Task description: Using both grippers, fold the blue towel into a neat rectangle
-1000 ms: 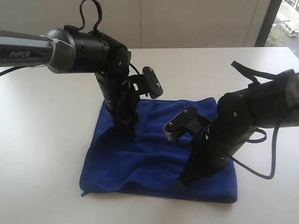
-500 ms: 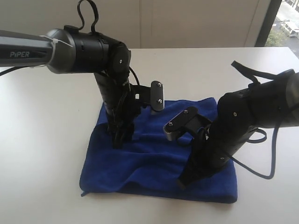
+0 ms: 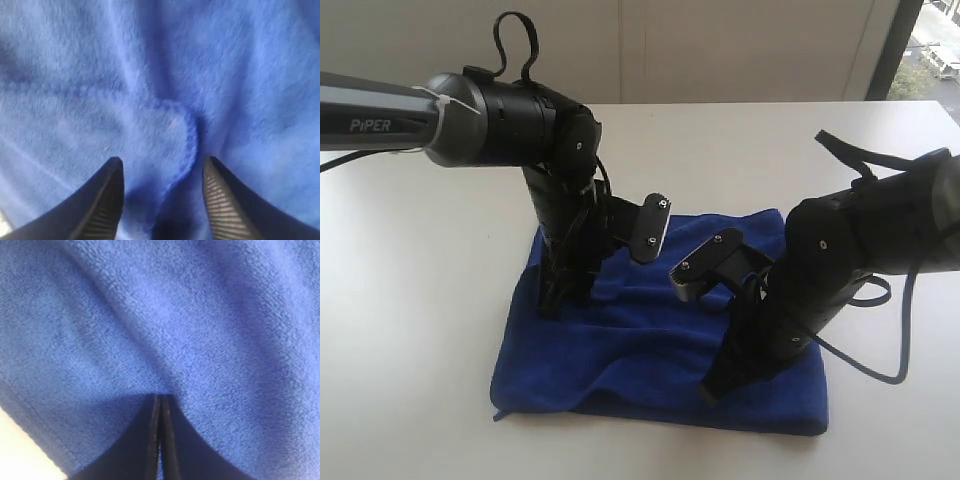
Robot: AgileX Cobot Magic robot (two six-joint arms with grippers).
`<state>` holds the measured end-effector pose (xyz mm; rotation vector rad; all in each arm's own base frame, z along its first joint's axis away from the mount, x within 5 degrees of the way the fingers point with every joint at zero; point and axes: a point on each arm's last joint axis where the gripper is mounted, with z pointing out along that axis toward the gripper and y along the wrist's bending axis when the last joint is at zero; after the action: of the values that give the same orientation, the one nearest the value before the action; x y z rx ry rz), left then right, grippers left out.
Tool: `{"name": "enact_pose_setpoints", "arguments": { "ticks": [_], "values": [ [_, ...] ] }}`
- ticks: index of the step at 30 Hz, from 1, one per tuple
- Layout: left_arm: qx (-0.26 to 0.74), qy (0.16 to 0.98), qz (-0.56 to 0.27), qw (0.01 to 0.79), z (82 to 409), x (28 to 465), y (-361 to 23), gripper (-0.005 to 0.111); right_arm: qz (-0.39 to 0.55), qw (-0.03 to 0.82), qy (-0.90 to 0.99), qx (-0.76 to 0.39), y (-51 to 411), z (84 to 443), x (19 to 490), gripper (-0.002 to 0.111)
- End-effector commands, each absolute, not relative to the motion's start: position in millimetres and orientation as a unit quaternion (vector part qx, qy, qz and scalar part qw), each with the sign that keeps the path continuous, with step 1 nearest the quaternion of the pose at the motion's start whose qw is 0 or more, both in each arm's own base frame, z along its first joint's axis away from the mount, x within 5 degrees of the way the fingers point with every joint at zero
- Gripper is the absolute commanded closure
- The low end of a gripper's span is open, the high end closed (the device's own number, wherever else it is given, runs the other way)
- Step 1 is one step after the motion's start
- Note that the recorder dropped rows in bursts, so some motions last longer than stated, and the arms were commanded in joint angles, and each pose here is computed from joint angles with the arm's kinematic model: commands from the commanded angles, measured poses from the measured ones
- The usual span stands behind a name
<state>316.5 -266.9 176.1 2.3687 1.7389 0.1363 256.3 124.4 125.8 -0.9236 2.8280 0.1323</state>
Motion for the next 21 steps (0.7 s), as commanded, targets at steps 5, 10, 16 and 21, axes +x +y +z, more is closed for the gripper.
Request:
{"name": "enact_pose_setpoints", "arguments": {
  "ticks": [5, 10, 16, 21],
  "values": [
    [0.779, 0.611, 0.068, 0.123, 175.5, 321.4, -267.6, 0.063, 0.045, -0.009, 0.953, -0.3, 117.6, 106.4, 238.4, 0.108],
    [0.765, 0.627, 0.065, 0.131, 175.8, 322.1, -268.6, 0.095, 0.045, -0.008, 0.953, -0.3, 117.7, 106.4, 238.6, 0.108],
    [0.605, 0.764, 0.093, 0.204, 181.0, 350.7, -249.8, 0.107, 0.047, -0.008, 0.954, -0.297, 118.1, 106.4, 238.5, 0.108],
    [0.515, 0.821, 0.09, 0.228, 182.2, 370.1, -227.2, 0.107, 0.048, -0.012, 0.954, -0.297, 117.9, 106.5, 237.8, 0.108]
  ]
}}
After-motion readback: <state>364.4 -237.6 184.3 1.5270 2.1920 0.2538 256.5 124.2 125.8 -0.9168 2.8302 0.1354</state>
